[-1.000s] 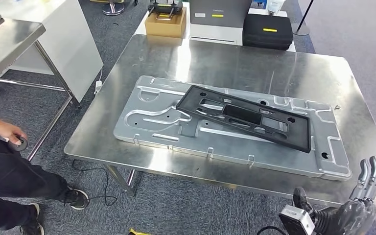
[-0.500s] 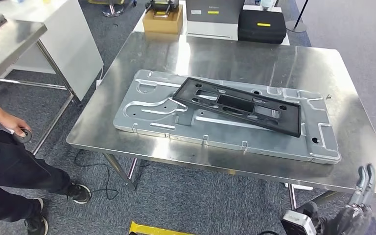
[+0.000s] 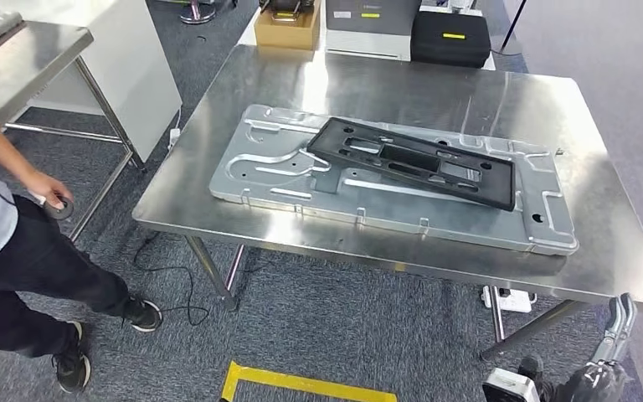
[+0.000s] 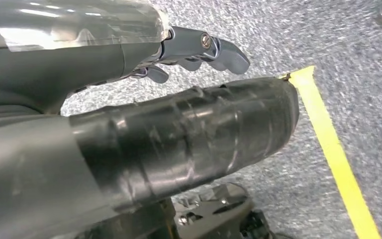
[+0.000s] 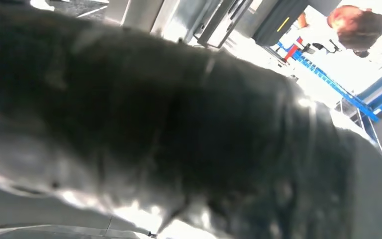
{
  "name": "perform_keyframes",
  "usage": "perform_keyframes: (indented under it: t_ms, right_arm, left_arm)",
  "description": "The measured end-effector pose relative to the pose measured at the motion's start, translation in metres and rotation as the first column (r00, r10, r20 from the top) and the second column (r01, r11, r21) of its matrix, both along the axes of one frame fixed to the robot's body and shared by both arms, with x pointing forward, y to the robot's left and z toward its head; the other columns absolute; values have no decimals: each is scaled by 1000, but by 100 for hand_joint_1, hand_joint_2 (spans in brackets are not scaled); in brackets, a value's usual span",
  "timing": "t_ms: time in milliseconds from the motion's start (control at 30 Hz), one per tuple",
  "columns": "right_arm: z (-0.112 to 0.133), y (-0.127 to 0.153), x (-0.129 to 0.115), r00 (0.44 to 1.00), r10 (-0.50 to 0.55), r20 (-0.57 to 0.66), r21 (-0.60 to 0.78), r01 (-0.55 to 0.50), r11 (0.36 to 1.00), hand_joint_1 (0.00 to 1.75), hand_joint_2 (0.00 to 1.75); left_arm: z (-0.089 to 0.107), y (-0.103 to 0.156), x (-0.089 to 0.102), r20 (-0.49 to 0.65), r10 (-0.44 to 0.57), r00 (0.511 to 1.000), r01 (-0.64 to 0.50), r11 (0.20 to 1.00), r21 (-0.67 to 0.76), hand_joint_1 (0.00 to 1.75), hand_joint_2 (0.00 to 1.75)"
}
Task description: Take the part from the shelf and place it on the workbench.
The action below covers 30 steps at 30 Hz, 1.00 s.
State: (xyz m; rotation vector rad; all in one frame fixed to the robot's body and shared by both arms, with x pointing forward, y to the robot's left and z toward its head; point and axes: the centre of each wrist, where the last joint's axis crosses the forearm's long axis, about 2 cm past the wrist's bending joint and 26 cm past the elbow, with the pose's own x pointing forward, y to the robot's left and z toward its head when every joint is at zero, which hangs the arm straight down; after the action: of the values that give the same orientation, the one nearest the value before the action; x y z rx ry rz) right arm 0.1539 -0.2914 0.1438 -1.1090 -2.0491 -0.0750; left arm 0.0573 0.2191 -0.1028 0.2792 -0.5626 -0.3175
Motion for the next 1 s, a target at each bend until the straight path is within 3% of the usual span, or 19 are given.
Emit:
perform_keyframes:
  t_ms: [1000]
  right_arm:
    - [-11,5,-4,999,-1,-39,49,3,999,0,0]
  left_arm:
    - [0,2,-1,-2,2,1000,-2,1000,3,0,0]
